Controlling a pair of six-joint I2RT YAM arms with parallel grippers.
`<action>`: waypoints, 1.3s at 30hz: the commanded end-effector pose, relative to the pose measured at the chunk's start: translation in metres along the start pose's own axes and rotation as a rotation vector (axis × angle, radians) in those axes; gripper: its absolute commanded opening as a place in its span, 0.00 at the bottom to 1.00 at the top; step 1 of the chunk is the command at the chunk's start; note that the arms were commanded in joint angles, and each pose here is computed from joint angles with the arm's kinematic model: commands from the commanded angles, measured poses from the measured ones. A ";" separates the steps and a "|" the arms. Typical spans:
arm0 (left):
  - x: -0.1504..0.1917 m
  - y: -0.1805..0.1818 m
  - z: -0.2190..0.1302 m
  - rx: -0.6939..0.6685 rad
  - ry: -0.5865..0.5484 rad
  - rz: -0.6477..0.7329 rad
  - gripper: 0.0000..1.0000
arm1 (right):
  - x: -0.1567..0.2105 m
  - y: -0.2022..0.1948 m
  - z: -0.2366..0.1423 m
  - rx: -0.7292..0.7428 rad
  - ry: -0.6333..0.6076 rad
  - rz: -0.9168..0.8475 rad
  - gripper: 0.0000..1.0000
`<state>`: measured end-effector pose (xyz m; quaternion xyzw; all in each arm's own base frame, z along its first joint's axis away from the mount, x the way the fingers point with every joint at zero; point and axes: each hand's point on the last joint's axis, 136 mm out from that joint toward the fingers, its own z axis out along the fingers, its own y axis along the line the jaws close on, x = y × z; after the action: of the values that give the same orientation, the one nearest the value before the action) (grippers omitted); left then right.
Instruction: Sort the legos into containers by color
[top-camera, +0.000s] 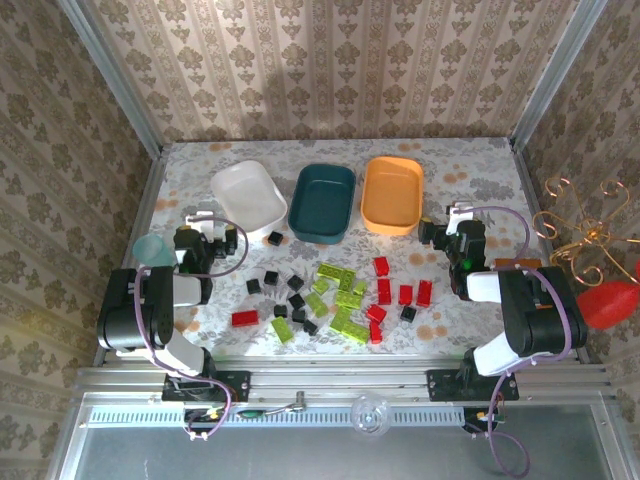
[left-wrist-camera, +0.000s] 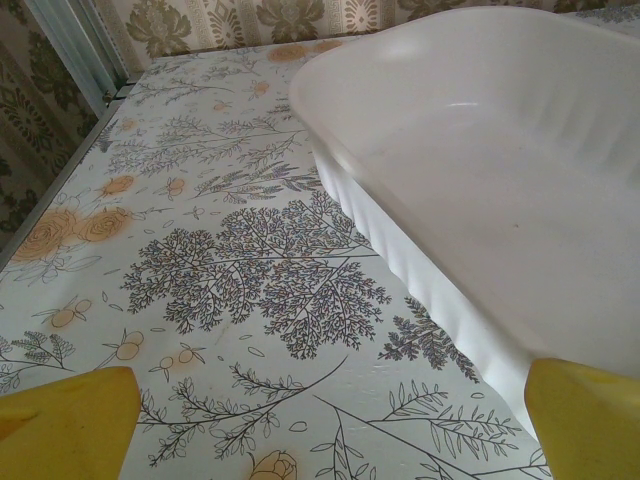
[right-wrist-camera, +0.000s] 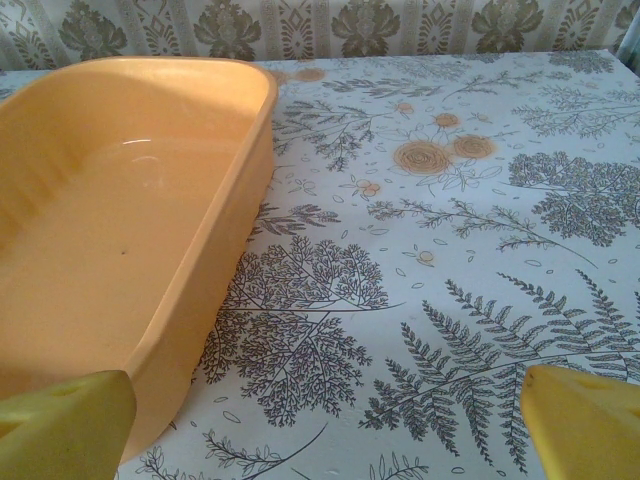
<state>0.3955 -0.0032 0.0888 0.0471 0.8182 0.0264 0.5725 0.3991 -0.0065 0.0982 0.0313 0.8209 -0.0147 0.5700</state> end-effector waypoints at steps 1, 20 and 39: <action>-0.009 -0.002 0.003 0.015 -0.018 0.006 1.00 | 0.000 -0.001 0.001 0.014 -0.002 -0.006 1.00; -0.009 -0.002 0.003 0.016 -0.019 0.003 1.00 | 0.000 -0.001 0.001 0.013 -0.001 -0.005 1.00; -0.010 0.002 -0.001 0.048 -0.046 -0.041 1.00 | 0.001 -0.002 0.002 0.003 0.007 0.005 1.00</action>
<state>0.3953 -0.0019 0.0884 0.0482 0.8186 0.0174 0.5721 0.3986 -0.0065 0.0968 0.0313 0.8226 -0.0145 0.5675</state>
